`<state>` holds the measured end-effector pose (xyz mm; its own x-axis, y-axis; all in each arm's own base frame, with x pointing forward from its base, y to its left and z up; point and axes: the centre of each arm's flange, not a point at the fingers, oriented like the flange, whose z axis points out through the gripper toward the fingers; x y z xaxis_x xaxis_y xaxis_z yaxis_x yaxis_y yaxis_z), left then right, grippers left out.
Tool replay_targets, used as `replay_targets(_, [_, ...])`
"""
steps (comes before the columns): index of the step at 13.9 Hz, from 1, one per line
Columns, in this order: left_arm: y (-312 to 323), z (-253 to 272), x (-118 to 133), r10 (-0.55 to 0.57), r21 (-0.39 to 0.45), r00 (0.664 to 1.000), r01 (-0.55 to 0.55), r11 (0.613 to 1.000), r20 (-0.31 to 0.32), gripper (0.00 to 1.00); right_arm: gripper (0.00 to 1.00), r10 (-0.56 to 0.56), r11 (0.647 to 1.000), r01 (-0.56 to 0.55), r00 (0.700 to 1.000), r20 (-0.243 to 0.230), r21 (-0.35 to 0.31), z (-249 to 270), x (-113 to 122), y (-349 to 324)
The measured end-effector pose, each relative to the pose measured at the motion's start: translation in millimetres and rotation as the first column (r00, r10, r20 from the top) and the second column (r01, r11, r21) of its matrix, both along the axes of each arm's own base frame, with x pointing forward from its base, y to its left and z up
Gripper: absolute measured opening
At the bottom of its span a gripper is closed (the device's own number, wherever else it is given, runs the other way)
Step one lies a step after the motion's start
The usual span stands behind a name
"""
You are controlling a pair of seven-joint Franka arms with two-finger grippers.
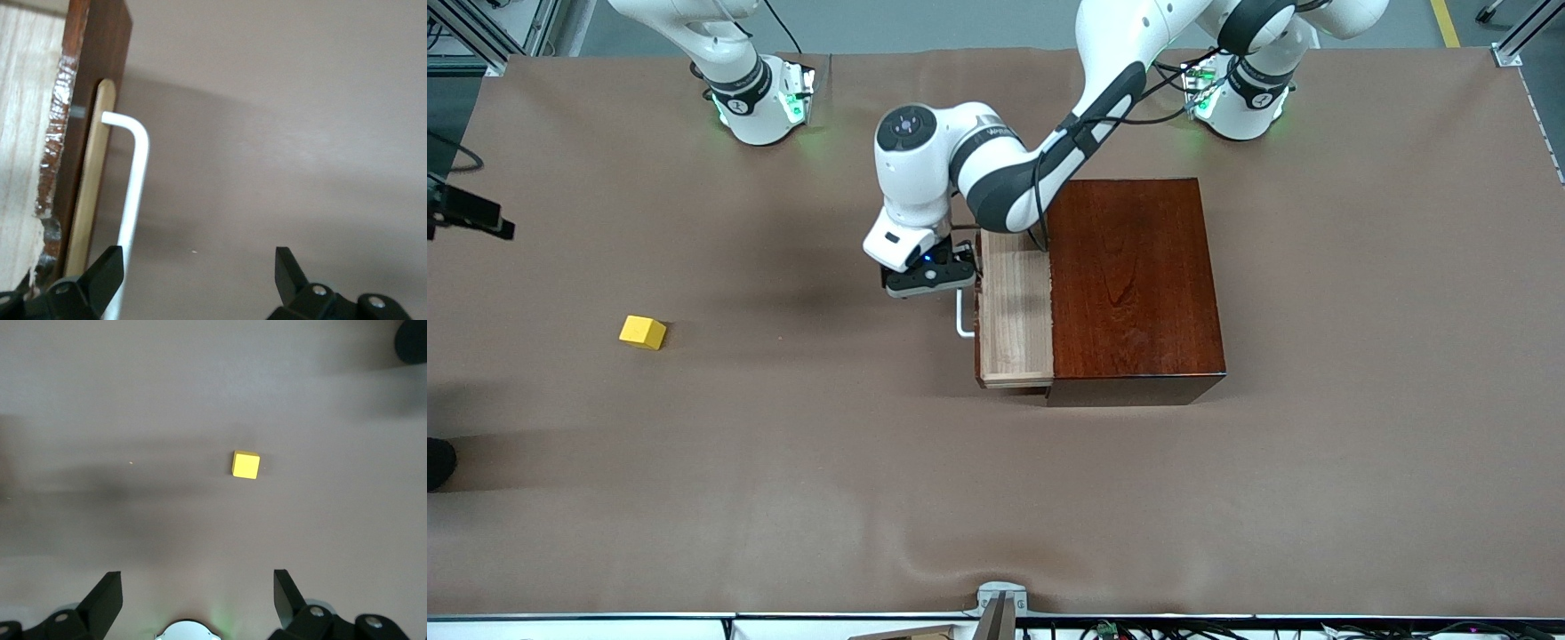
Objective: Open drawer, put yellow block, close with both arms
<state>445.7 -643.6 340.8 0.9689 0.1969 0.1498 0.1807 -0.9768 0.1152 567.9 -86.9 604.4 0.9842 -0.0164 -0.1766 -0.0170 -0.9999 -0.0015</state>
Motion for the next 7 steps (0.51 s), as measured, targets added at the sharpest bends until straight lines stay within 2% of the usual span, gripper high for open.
replay_targets(4, [-5.2, 15.2, -8.0, -0.009, 0.0, 1.0, 0.009, 1.0, 0.004, 1.0, 1.0, 0.001, 1.0, -0.001, 0.999, -0.051, -0.007, -47.9, 25.2, -0.9])
replay_targets(5, [-1.3, 32.6, -6.4, -0.001, 0.005, 1.0, 0.001, 1.0, 0.007, 1.0, 1.0, 0.0, 1.0, 0.0, 0.998, -0.06, -0.007, -56.9, 29.3, -1.6])
replay_targets(7, [21.1, 99.9, 1.5, 0.036, 0.014, 0.999, -0.037, 0.999, 0.023, 1.0, 1.0, -0.008, 1.0, 0.007, 0.998, -0.066, -0.011, -72.9, 36.8, -6.6])
